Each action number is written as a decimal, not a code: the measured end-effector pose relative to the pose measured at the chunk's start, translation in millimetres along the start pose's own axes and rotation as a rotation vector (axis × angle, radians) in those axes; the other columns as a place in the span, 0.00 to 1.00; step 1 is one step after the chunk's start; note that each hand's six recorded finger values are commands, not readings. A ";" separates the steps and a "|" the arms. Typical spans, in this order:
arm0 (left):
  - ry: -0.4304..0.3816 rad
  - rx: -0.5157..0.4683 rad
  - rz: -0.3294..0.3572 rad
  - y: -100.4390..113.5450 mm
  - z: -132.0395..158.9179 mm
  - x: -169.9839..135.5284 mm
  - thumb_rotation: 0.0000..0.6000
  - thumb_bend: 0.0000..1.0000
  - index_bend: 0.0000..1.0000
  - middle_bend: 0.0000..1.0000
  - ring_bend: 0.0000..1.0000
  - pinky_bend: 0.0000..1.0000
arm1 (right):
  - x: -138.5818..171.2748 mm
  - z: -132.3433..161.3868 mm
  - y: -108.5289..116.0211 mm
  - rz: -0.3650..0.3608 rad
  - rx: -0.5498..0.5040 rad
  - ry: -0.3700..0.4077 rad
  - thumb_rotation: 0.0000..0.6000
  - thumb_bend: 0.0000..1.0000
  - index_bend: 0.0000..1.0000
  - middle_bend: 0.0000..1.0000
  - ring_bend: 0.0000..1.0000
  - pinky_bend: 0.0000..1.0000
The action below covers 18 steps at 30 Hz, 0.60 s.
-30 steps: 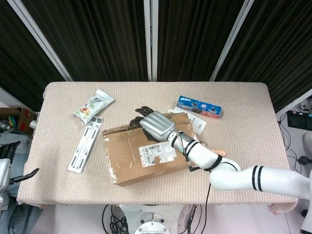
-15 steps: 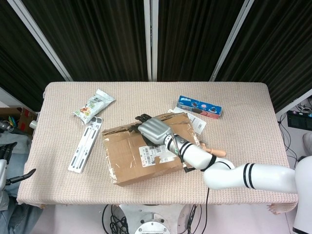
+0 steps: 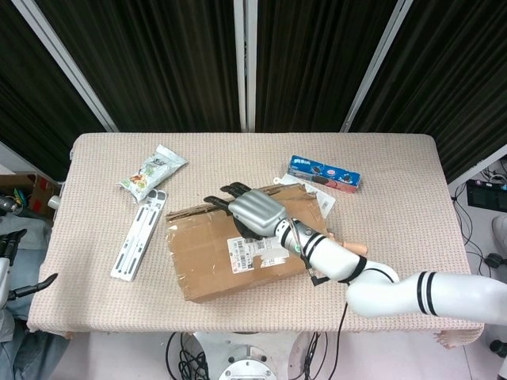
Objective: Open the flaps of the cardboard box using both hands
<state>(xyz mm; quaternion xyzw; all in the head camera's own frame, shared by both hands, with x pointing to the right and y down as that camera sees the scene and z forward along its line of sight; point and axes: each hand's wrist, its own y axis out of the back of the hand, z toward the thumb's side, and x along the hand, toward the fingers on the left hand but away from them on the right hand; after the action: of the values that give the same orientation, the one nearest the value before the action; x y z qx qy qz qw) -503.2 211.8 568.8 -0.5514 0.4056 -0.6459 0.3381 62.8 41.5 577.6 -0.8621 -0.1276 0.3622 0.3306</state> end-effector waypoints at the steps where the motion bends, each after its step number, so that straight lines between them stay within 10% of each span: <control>1: -0.002 0.001 0.002 1.0 1.0 0.2 0.40 0.00 0.10 0.12 0.11 0.21 | 4.8 0.3 3.1 -0.009 -0.002 0.004 1.00 0.93 0.00 0.50 0.04 0.00; 18: -0.050 0.015 0.002 6.4 27.9 4.7 0.40 0.00 0.10 0.12 0.11 0.21 | 96.7 12.9 26.1 -0.139 0.029 0.098 1.00 0.93 0.00 0.50 0.04 0.00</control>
<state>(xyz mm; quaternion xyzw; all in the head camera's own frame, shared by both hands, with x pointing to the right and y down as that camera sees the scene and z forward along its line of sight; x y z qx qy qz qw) -476.5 200.6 566.8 -0.5644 0.3928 -0.6344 0.3530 121.3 72.6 501.3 -0.8629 -0.1655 0.2974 0.3735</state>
